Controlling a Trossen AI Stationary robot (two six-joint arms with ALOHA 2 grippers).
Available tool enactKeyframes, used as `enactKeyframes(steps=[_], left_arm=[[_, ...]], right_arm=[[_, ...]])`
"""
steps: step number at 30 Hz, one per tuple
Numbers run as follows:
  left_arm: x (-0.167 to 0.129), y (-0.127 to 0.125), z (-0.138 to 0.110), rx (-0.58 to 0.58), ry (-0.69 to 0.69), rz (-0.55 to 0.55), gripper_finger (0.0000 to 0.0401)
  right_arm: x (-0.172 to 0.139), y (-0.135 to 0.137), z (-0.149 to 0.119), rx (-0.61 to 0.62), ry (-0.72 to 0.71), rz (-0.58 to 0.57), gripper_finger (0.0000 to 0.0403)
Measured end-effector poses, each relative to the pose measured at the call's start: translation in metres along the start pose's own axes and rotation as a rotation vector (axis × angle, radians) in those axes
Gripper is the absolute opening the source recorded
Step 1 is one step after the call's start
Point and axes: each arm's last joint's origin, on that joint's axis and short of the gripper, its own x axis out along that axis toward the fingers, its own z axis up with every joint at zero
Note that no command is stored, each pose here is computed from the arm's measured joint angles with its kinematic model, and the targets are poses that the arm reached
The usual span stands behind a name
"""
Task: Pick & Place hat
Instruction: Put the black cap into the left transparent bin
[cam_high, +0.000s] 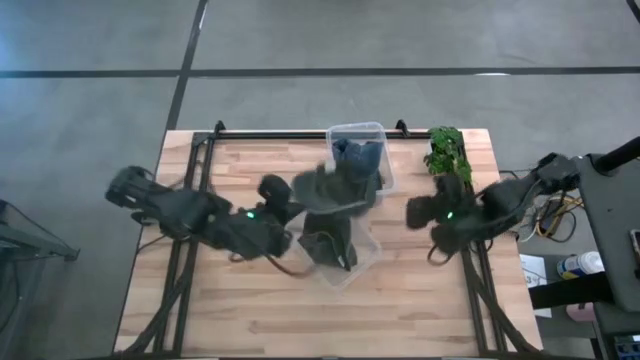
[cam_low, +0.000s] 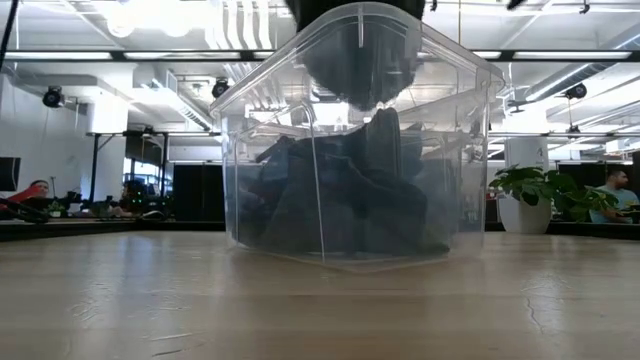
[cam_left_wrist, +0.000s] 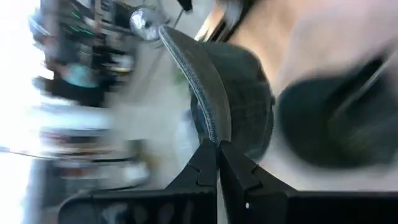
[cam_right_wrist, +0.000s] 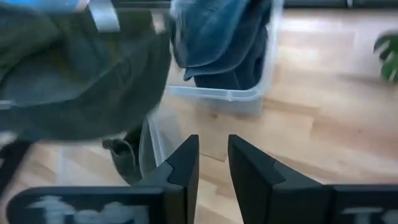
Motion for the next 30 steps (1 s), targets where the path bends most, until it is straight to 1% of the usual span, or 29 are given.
enactKeyframes(steps=[1,2,4,7,10,13,19,23,25,27,29,30], left_arm=[[0.007,-0.004,0.004,0.113,0.045,0.035,0.0000],[0.015,-0.008,0.007,0.196,0.096,0.068,0.0000],[0.028,-0.015,0.012,0.290,0.165,0.097,0.0000],[0.038,-0.022,0.016,0.335,0.185,0.085,0.0000],[0.036,-0.028,0.021,0.358,0.195,0.114,0.0000],[0.034,-0.031,0.027,0.358,0.185,0.147,0.0000],[0.020,-0.037,0.042,0.331,0.138,0.227,0.0000],[0.008,-0.046,0.049,0.331,0.092,0.232,0.0000],[0.003,-0.051,0.052,0.334,0.081,0.235,0.0000],[0.000,-0.055,0.054,0.334,0.074,0.238,0.0000],[0.001,-0.059,0.056,0.332,0.073,0.237,0.0000],[0.003,-0.062,0.058,0.331,0.075,0.235,0.0000]], right_arm=[[0.001,-0.009,0.004,0.042,0.018,0.013,0.0080],[0.001,-0.019,0.008,0.084,0.030,0.027,0.0075],[0.004,-0.035,0.014,0.159,0.048,0.069,0.0067],[0.011,-0.058,0.020,0.218,0.038,0.090,0.0055],[0.024,-0.077,0.022,0.259,0.009,0.049,0.0043],[0.039,-0.087,0.022,0.263,0.006,0.023,0.0034],[0.066,-0.084,0.030,0.222,-0.071,0.075,0.0027],[0.083,-0.082,0.042,0.183,-0.087,0.070,0.0027],[0.088,-0.079,0.051,0.165,-0.108,0.097,0.0027],[0.090,-0.073,0.060,0.162,-0.103,0.186,0.0027],[0.093,-0.064,0.067,0.139,-0.070,0.311,0.0027],[0.095,-0.060,0.069,0.132,-0.046,0.354,0.0027]])
